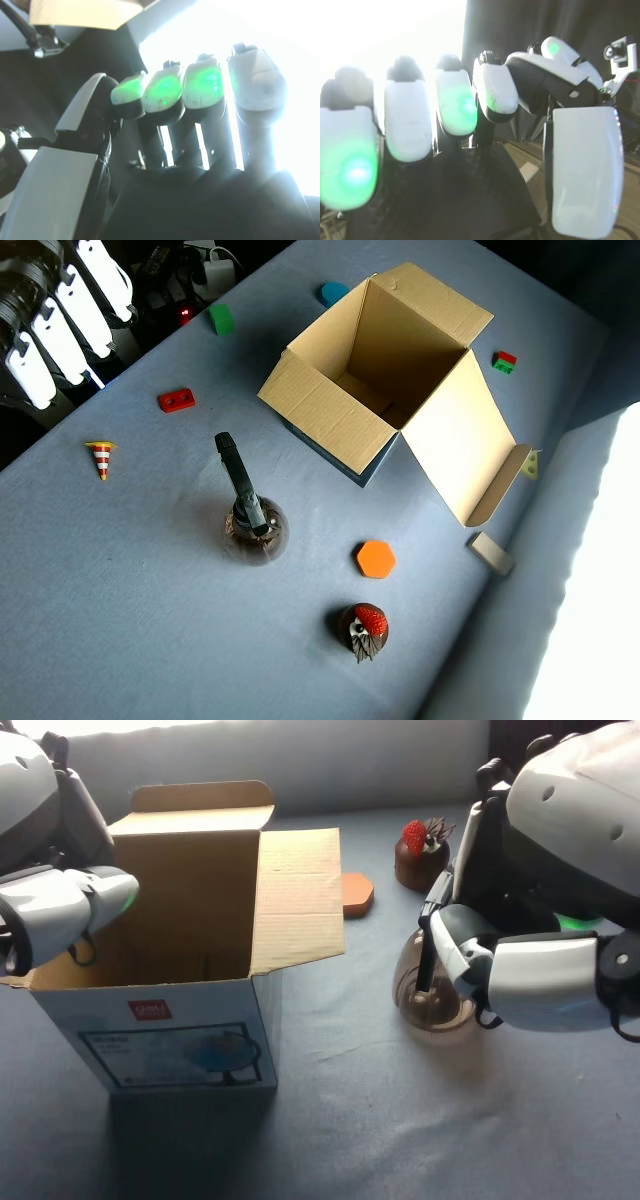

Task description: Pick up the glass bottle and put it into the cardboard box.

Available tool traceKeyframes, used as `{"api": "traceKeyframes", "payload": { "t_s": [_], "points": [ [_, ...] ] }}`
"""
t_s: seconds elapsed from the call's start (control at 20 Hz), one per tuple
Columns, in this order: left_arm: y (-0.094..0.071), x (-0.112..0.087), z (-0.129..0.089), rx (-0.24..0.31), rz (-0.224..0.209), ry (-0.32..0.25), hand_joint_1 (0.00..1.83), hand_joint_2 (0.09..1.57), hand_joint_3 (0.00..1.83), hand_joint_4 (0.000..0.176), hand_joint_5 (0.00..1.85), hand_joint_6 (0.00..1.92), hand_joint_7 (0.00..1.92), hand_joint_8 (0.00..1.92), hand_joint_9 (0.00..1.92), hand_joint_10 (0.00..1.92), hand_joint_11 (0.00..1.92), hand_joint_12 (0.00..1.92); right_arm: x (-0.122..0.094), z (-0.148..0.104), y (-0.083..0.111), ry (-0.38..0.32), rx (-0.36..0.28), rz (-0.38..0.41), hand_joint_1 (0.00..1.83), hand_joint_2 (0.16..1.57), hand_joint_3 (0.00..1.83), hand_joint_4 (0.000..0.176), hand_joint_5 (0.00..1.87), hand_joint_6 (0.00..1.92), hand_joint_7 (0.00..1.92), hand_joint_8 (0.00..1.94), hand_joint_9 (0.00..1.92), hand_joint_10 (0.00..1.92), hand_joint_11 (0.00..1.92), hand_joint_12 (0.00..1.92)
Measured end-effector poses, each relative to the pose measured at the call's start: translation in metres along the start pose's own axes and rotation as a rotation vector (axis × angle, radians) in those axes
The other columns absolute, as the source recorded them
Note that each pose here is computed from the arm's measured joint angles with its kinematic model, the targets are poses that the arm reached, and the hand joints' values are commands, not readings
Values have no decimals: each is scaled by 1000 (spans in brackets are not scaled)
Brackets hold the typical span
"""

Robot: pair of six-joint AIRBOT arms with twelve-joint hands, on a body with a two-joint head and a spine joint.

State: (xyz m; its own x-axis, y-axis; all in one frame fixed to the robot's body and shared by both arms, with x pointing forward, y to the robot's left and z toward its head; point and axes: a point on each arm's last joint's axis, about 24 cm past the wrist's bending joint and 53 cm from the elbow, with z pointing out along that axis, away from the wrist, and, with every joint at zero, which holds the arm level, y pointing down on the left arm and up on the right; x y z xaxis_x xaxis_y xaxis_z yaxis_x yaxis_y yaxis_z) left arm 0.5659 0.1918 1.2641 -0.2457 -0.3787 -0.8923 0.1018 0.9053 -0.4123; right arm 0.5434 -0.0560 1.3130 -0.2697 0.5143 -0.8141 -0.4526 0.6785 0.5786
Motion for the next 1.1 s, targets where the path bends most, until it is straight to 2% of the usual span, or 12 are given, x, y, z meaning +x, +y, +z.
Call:
{"api": "traceKeyframes", "payload": {
  "t_s": [0.1, 0.2, 0.35, 0.45, 0.6, 0.65, 0.7, 0.75, 0.8, 0.9, 1.0, 1.1],
  "points": [
    [0, 0, 0, -2, 1, -2, 3, 1136, 199, 2, 88, 76, 89, 47, 79, 89, 0, 549, 4, 2, -10, 15, 32, 28, 335, 956, 414, 0, 134, 505, 222, 237, 25, 573, 0, 822],
    [1, 0, 0, -5, -1, 2, 0, 1217, 38, 2, 116, 12, 107, 3, 108, 17, 0, 533, 2, 5, -23, 16, 71, 65, 326, 1051, 224, 0, 159, 431, 287, 78, 32, 547, 0, 811],
    [-2, 2, -2, 0, 5, 2, 0, 1224, 23, 2, 120, 7, 113, 2, 112, 11, 0, 532, -2, 7, -34, 7, 99, 83, 325, 1085, 153, 0, 170, 401, 307, 30, 36, 535, 0, 812],
    [-7, 8, -7, -3, -25, 21, 0, 1226, 16, 3, 119, 4, 114, 1, 114, 8, 0, 555, -3, 8, -34, 5, 95, 74, 324, 1088, 149, 0, 171, 398, 308, 28, 36, 534, 0, 810],
    [-8, 13, -19, -53, -72, 31, 0, 1227, 13, 3, 119, 3, 113, 1, 114, 6, 0, 562, 6, 10, -37, 45, 85, 76, 325, 1088, 145, 0, 169, 395, 309, 27, 37, 534, 0, 810],
    [-9, 16, -23, -65, -72, 38, 0, 1227, 12, 3, 119, 3, 113, 1, 114, 6, 0, 562, 6, 12, -39, 53, 79, 77, 325, 1089, 144, 0, 169, 395, 309, 27, 37, 534, 0, 809],
    [-5, 23, -30, -108, -92, 53, 0, 1227, 12, 3, 119, 3, 113, 1, 115, 6, 0, 562, 6, 16, -42, 61, 62, 108, 325, 1089, 143, 0, 169, 394, 310, 26, 37, 534, 0, 809],
    [-5, 30, -36, -136, -110, 72, 0, 1227, 12, 3, 119, 3, 113, 1, 115, 6, 0, 563, 4, 19, -43, 62, 31, 141, 325, 1090, 142, 0, 169, 394, 310, 26, 37, 533, 0, 809],
    [-6, 38, -43, -162, -133, 98, 0, 1228, 12, 3, 119, 3, 113, 1, 115, 6, 0, 563, 2, 23, -38, 72, -34, 176, 357, 1097, 126, 0, 154, 377, 306, 18, 38, 533, 0, 835],
    [-11, 42, -53, -193, -167, 113, 0, 1228, 11, 3, 120, 3, 114, 1, 116, 6, 0, 563, 3, 28, -32, 109, -111, 188, 556, 1052, 93, 0, 139, 363, 298, 11, 38, 533, 0, 839],
    [-15, 39, -62, -216, -184, 105, 0, 1229, 11, 3, 120, 3, 114, 1, 116, 6, 0, 564, 8, 32, -35, 145, -130, 153, 645, 1034, 82, 0, 132, 358, 290, 7, 38, 534, 0, 840],
    [-14, 39, -72, -253, -196, 106, 0, 1229, 10, 3, 123, 4, 116, 1, 118, 6, 0, 566, 9, 33, -44, 154, -137, 144, 943, 997, 60, 0, 82, 329, 253, 0, 16, 527, 0, 769]
  ]
}}
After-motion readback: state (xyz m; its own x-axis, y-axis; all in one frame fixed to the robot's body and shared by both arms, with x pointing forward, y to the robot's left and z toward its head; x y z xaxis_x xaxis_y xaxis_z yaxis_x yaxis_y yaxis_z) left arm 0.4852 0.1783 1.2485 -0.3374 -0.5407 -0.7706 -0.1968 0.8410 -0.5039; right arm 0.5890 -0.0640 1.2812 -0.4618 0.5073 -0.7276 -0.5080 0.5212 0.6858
